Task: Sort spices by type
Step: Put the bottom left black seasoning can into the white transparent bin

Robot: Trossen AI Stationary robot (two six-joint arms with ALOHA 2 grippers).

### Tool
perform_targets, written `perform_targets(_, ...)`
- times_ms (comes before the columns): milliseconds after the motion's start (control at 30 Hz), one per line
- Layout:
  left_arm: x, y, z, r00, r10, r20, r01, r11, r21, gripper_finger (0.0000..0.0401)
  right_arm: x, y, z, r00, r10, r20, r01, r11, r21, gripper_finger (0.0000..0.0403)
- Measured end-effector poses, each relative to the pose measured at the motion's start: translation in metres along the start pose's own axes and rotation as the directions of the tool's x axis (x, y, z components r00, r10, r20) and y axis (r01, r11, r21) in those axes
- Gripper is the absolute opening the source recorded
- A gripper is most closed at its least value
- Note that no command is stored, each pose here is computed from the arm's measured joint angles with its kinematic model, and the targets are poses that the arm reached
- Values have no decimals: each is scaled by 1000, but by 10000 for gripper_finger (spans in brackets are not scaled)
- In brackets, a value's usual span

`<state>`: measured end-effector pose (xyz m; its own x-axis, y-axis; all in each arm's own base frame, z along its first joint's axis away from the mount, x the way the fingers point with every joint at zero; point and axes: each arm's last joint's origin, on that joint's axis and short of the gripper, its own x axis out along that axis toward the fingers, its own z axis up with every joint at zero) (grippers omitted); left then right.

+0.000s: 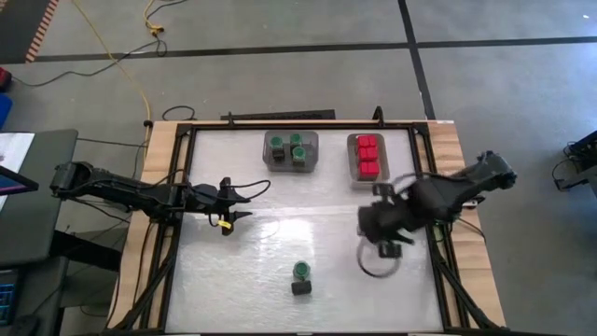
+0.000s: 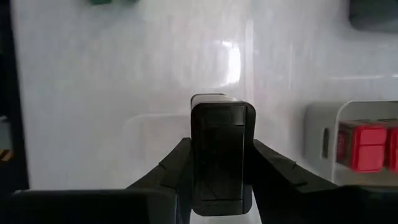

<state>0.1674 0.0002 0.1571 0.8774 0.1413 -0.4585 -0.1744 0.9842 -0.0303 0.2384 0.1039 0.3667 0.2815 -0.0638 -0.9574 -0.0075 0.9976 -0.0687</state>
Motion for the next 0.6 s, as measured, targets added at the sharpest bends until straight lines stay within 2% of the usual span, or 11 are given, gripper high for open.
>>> perform_targets(200,0,0,0,1000,0,0,0,1000,-14,183,-9,29,-29,998,-36,-51,37,999,26,148)
perform_targets(367,0,0,0,1000,0,0,0,1000,-15,183,16,49,-51,991,-70,-112,73,997,21,148)
perform_targets(600,0,0,0,1000,0,0,0,1000,-30,183,47,58,-80,998,-24,-60,25,1000,18,148)
